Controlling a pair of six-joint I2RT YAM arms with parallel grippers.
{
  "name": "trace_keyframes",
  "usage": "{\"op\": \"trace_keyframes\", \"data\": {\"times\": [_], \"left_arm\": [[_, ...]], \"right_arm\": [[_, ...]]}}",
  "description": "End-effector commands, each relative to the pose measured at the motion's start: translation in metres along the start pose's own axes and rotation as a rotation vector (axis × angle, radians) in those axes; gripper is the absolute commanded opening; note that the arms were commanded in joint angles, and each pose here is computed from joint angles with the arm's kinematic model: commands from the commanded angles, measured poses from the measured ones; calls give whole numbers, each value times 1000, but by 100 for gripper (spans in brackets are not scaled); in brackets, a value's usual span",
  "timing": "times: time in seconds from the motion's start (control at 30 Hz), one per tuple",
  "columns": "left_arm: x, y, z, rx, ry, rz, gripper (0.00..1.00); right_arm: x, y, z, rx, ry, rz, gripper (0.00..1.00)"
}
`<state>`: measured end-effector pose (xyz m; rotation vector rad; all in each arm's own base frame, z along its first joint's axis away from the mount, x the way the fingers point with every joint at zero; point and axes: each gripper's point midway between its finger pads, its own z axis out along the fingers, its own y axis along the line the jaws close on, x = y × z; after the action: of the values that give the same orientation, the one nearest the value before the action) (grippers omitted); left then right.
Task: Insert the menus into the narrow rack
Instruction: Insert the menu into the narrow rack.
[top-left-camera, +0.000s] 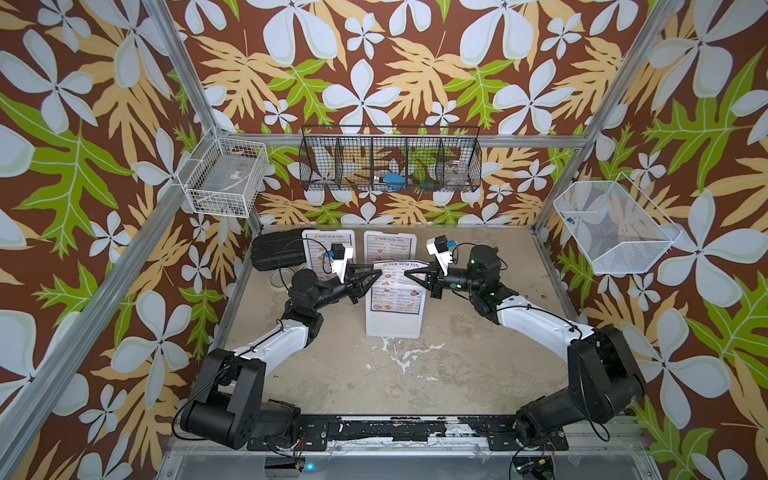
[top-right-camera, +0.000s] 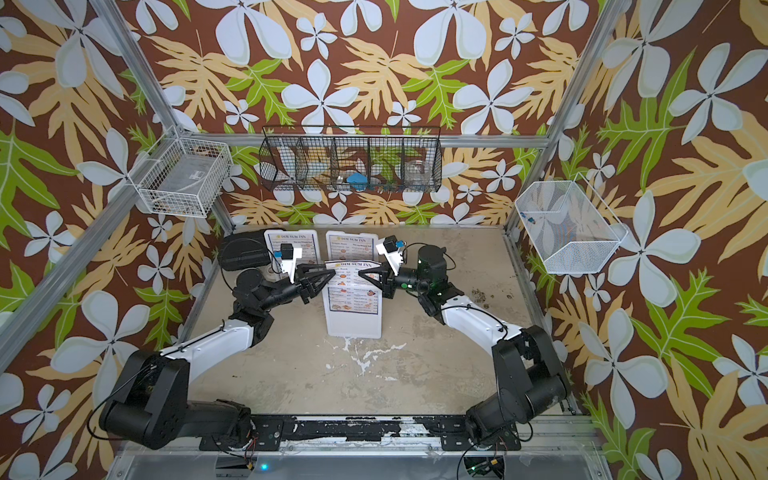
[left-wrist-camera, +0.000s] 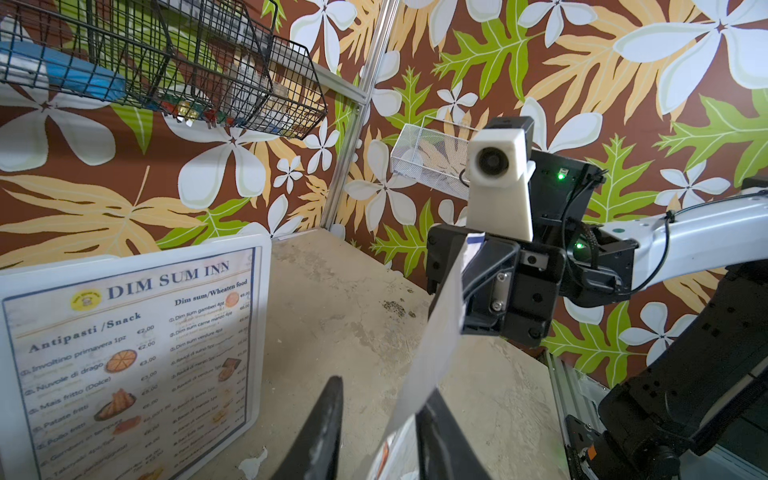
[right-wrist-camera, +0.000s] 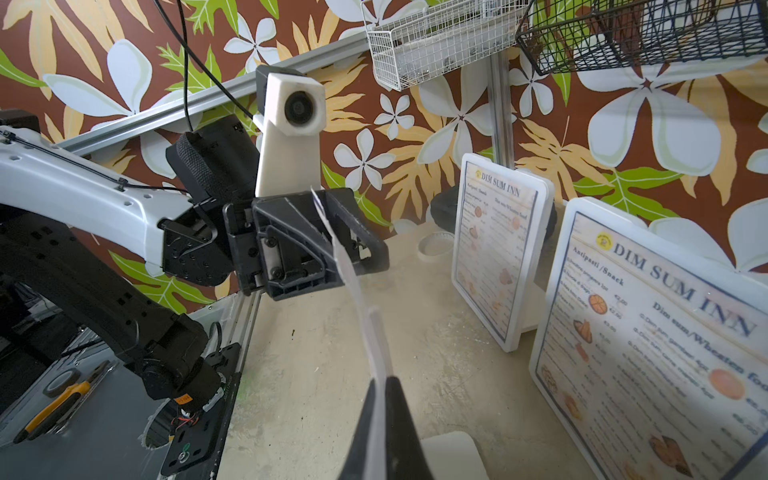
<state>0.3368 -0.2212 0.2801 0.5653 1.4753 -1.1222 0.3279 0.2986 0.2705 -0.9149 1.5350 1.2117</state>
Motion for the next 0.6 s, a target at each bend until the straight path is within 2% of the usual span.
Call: {"op": "trace_keyframes", "data": {"times": [0.0, 0.07, 0.17, 0.27, 0.4, 0.57], "left_arm": [[-5, -2, 2, 17, -8, 7, 33], [-6, -3, 2, 19, -8, 7, 28], [-4, -3, 2, 21, -6, 5, 12], [0, -3, 0, 19, -3, 2, 4], [7, -3, -3, 18, -2, -3, 2], [12, -2, -4, 17, 2, -13, 1]], "right_arm": [[-6, 6, 1, -22, -24, -25, 1], [-5, 5, 1, -20, -24, -23, 4], [-9, 5, 1, -16, -26, -27, 11], [-15, 3, 1, -3, -30, -35, 18], [-26, 2, 0, 13, -42, -48, 24], [-29, 1, 1, 15, -40, -51, 21]]}}
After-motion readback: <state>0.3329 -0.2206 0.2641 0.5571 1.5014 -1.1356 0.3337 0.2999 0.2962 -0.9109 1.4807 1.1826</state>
